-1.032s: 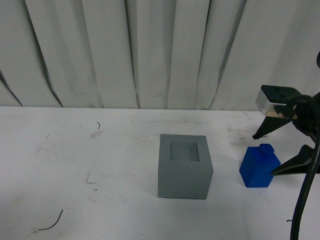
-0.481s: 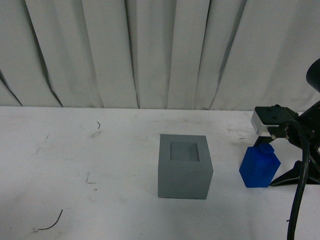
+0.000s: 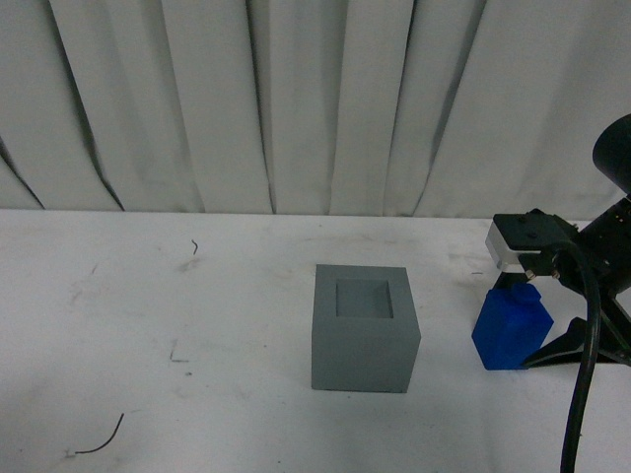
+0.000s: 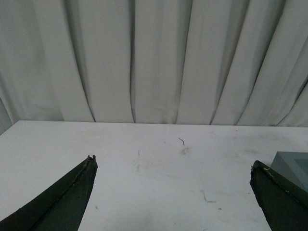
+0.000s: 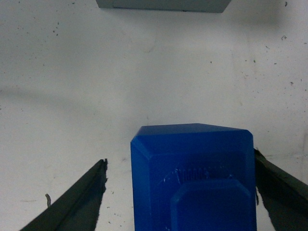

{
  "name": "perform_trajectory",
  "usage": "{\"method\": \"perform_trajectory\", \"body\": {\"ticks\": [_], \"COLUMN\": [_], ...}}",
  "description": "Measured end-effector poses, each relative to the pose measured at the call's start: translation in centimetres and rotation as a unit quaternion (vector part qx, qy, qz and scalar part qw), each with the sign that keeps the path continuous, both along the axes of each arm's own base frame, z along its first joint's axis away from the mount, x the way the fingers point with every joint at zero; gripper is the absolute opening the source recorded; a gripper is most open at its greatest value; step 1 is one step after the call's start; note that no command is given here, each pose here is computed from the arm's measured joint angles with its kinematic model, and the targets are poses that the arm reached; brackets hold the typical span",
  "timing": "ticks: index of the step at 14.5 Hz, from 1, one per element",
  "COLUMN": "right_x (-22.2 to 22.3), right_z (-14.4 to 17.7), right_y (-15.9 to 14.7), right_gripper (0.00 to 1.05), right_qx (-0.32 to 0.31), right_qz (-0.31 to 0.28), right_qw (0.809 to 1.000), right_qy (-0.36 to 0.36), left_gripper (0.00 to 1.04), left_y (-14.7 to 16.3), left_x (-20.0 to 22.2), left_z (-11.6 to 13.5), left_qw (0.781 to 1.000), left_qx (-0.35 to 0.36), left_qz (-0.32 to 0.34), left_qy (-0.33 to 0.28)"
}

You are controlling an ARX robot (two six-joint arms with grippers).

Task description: Insert blue part into gray base

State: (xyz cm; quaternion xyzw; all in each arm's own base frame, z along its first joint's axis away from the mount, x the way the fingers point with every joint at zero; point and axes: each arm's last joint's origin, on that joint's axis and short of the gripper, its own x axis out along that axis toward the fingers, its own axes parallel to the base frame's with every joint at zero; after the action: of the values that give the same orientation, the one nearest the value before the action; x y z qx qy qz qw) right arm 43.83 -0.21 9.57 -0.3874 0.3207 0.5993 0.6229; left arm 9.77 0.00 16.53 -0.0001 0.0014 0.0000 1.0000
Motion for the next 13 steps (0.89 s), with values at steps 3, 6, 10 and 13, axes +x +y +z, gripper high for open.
{"method": "perform_trajectory", "body": {"ticks": [3, 6, 10, 13], "right_x": [-0.1, -0.2, -0.2, -0.1], "right_z": [-0.2, -0.2, 0.4, 3.4], "right_y": [0.2, 0.6, 1.8, 3.5], "right_gripper": [0.48, 0.47, 0.47, 0.47], "right_qx": [0.000, 0.002, 0.002, 0.000], "right_qz": [0.003, 0.007, 0.019, 0.034], "right_qw": [1.000, 1.000, 1.000, 0.999], "right_qy": [-0.001, 0.006, 0.011, -0.001], "left_gripper": [0.98, 0.98, 0.98, 0.98], "left_y": [0.0, 0.0, 0.0, 0.0], "left_x": [0.0, 0.0, 0.0, 0.0], "left_z": [0.0, 0.0, 0.0, 0.0], "left_qw": [1.000, 1.000, 1.000, 1.000], "left_qx": [0.000, 0.000, 0.000, 0.000], "left_qz": [0.000, 0.000, 0.000, 0.000], "left_qy": [0.000, 0.000, 0.000, 0.000]}}
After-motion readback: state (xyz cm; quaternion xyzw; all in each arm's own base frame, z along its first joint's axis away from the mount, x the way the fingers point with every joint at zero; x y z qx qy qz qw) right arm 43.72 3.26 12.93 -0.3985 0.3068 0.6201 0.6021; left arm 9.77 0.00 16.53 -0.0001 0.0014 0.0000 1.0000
